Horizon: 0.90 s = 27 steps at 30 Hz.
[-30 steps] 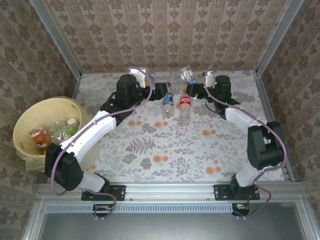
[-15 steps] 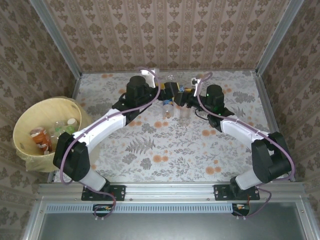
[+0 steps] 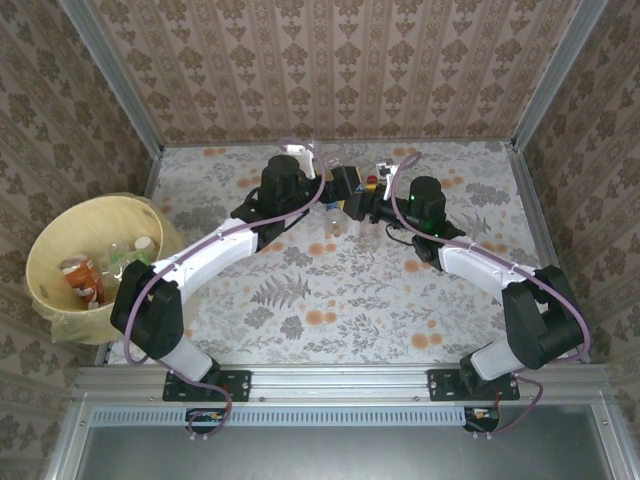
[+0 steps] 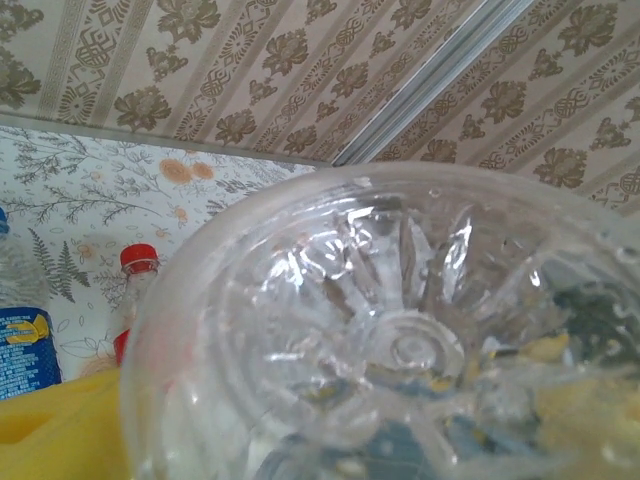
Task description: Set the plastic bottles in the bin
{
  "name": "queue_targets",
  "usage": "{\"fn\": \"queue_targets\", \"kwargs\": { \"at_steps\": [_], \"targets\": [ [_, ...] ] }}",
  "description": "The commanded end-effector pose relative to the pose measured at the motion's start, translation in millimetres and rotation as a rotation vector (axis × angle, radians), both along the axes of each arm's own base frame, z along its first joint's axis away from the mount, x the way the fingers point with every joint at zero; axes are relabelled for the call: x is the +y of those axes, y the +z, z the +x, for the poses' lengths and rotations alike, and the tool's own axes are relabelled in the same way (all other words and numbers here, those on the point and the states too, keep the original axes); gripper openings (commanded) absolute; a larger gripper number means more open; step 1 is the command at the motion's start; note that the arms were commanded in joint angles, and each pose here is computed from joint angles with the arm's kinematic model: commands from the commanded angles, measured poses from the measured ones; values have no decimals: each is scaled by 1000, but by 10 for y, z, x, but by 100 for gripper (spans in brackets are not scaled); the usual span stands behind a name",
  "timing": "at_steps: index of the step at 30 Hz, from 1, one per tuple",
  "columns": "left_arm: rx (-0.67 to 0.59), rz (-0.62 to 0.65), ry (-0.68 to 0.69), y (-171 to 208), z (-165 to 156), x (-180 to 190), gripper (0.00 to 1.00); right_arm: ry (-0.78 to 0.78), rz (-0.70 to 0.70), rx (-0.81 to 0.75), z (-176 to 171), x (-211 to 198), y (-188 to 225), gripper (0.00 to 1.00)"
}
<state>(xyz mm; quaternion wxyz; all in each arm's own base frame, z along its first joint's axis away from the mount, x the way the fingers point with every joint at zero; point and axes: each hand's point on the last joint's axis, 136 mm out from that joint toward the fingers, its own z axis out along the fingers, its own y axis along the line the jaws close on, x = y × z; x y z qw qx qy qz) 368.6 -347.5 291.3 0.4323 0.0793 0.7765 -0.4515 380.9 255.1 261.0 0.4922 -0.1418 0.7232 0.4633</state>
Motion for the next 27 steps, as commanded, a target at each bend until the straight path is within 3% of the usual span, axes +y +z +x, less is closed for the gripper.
{"fn": "queue_targets", "kwargs": {
  "at_steps": [1, 8, 14, 20, 27],
  "targets": [
    [-6, -8, 8, 60, 26, -13, 86, 77, 27, -95, -158, 88, 252, 56],
    [-40, -26, -5, 158, -22, 4, 64, 107, 27, -101, -186, 130, 241, 65],
    [-42, -18, 28, 159, -12, 94, 62, 101, -3, -118, -216, 108, 226, 86],
    [-52, 20, 88, 182, 6, 287, 62, 103, -74, -192, -367, 34, 285, 98],
    [-70, 130, 195, 208, 4, 654, 62, -84, -155, -247, -318, -261, 285, 100]
  ]
}}
